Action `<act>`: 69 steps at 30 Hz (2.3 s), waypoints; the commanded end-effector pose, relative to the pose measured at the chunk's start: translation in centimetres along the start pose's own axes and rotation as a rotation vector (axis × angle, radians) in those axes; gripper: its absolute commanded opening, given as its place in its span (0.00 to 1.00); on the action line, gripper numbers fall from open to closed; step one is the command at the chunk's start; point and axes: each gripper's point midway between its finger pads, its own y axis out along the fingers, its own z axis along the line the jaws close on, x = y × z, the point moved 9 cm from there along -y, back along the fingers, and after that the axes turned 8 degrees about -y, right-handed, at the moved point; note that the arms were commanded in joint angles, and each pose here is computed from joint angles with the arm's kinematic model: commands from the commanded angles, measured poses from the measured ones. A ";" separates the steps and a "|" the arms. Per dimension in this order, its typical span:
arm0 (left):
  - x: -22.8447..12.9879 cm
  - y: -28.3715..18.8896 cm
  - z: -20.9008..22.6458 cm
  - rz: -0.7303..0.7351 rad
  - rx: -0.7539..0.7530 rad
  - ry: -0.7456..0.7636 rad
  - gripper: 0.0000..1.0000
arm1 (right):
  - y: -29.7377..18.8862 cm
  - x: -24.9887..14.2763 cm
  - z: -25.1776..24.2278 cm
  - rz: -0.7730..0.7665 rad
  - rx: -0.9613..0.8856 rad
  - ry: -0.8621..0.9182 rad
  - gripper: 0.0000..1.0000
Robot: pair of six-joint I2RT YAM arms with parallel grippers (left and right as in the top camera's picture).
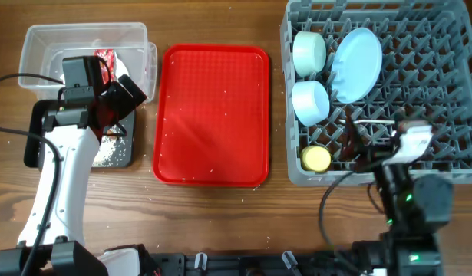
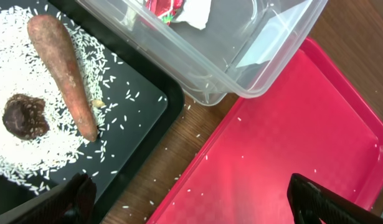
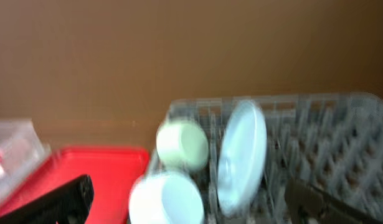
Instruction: Sort waste into correct bins and load items into the dishwasher rack
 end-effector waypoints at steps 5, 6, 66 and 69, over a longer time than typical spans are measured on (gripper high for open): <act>0.2 -0.7 -0.5 -0.014 -0.023 0.010 1.00 | -0.9 -7.4 0.5 -0.106 -0.008 -0.037 1.00; 0.2 -0.7 -0.5 -0.014 -0.023 0.010 1.00 | -0.9 -7.8 0.6 -0.109 -0.008 -0.027 1.00; -11.1 -7.5 8.3 -0.868 -0.700 0.319 1.00 | -0.8 -9.3 0.6 -0.099 -0.007 -0.010 1.00; -11.9 -6.4 9.0 -0.885 -0.709 0.337 1.00 | -0.8 -9.3 0.6 -0.099 -0.007 -0.010 1.00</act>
